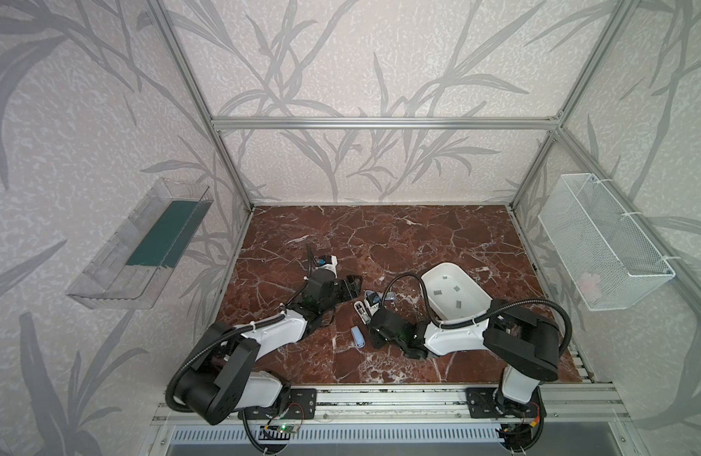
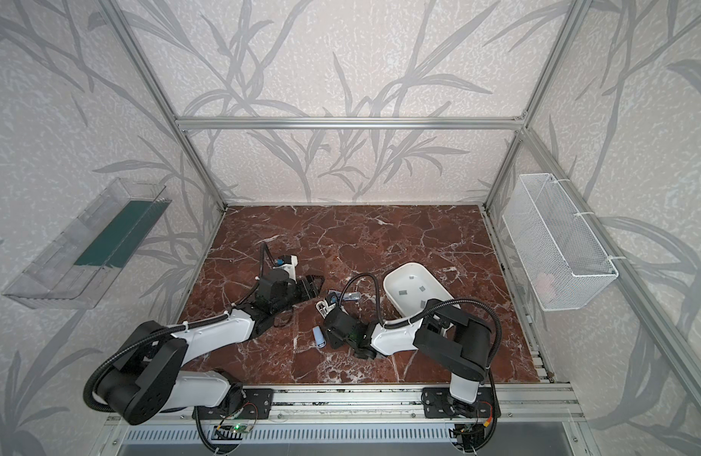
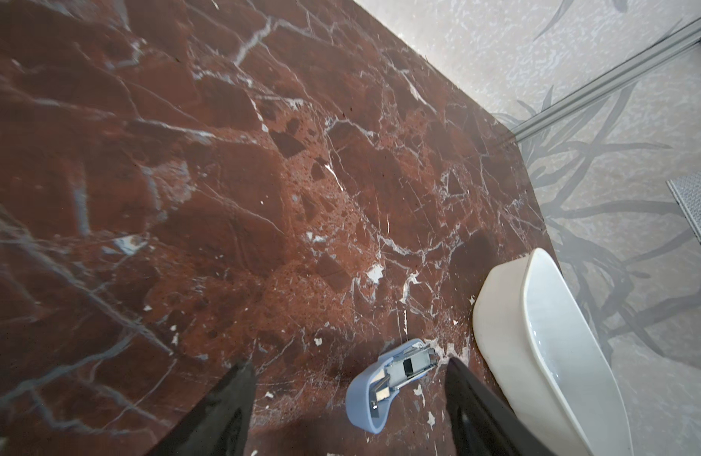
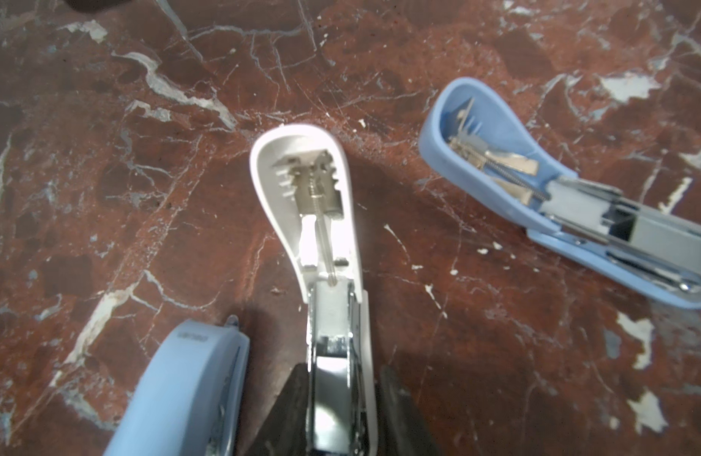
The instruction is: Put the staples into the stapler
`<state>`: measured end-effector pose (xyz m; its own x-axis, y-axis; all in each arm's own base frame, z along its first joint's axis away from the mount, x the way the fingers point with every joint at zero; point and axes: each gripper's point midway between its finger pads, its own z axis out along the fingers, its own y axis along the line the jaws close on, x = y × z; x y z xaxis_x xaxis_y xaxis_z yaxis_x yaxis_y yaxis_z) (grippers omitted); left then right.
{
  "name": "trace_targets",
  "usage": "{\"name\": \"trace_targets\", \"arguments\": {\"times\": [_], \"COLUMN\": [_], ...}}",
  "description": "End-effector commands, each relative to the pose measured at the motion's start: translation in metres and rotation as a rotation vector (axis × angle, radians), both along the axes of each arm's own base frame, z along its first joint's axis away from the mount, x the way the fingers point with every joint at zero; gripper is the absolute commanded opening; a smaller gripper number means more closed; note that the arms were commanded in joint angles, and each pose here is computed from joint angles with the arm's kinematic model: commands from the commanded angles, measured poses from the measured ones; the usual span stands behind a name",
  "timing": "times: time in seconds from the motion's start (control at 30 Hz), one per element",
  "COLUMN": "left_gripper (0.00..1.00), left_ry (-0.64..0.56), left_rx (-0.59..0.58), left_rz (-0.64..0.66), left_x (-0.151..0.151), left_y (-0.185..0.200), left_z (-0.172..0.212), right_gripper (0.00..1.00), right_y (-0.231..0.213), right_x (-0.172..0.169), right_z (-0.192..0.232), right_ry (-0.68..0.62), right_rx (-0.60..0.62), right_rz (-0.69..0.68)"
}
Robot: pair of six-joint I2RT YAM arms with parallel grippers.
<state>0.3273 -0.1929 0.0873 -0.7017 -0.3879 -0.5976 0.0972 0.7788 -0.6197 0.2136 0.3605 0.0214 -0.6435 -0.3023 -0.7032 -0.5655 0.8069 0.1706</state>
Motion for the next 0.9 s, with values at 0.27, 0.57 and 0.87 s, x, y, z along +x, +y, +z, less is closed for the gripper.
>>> {"name": "trace_targets", "arguments": {"times": [0.27, 0.57, 0.87], "left_gripper": [0.76, 0.76, 0.76], "left_ry": [0.007, 0.034, 0.003], "left_rx": [-0.087, -0.110, -0.153], "left_rz": [-0.073, -0.100, -0.151], "left_x": [-0.007, -0.024, -0.040], "left_y": [-0.027, -0.035, -0.046], "left_z": [-0.006, -0.013, 0.000], "right_gripper": [0.37, 0.27, 0.18], "right_y": [-0.005, -0.006, -0.006], "right_x": [-0.012, -0.015, -0.013], "right_z": [0.003, 0.001, -0.001], "right_ry": [-0.110, -0.146, -0.152], "right_rx": [0.035, 0.061, 0.073], "right_rz": [0.090, 0.105, 0.098]}}
